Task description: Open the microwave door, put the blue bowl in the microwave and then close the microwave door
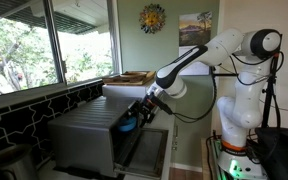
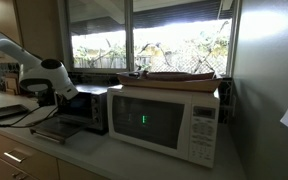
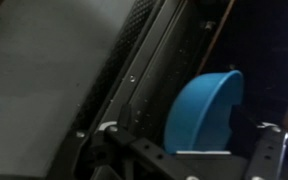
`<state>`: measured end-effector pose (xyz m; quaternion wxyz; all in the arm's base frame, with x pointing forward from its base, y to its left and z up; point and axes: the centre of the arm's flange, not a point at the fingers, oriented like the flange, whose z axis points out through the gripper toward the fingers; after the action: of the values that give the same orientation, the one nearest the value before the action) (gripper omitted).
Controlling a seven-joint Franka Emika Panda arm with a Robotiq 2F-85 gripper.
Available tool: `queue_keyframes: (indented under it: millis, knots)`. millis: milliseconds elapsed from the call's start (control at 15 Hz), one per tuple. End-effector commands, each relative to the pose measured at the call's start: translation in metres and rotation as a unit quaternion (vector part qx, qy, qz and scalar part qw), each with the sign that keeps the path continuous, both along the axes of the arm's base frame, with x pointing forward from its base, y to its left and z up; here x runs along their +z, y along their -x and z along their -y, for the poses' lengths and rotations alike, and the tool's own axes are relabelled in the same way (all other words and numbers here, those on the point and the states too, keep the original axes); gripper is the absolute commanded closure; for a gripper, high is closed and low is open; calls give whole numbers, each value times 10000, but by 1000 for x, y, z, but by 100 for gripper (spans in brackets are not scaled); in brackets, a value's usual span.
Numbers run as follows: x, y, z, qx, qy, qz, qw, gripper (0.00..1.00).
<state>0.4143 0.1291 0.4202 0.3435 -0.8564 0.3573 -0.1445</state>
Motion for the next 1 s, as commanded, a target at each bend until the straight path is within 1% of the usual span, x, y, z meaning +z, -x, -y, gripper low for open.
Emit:
queue_keyframes:
  millis: [0,333,467,667,933]
  knots:
    - [28,-9,10,83,-400,867,9954,0]
    - [18,-6,20,485,-499,1068,9918,0]
    - [17,-4,26,680,-446,1106,9905,0]
    - [19,-2,41,1176,-275,1005,9876,0]
    - [27,3,69,1770,-100,718,9815,0]
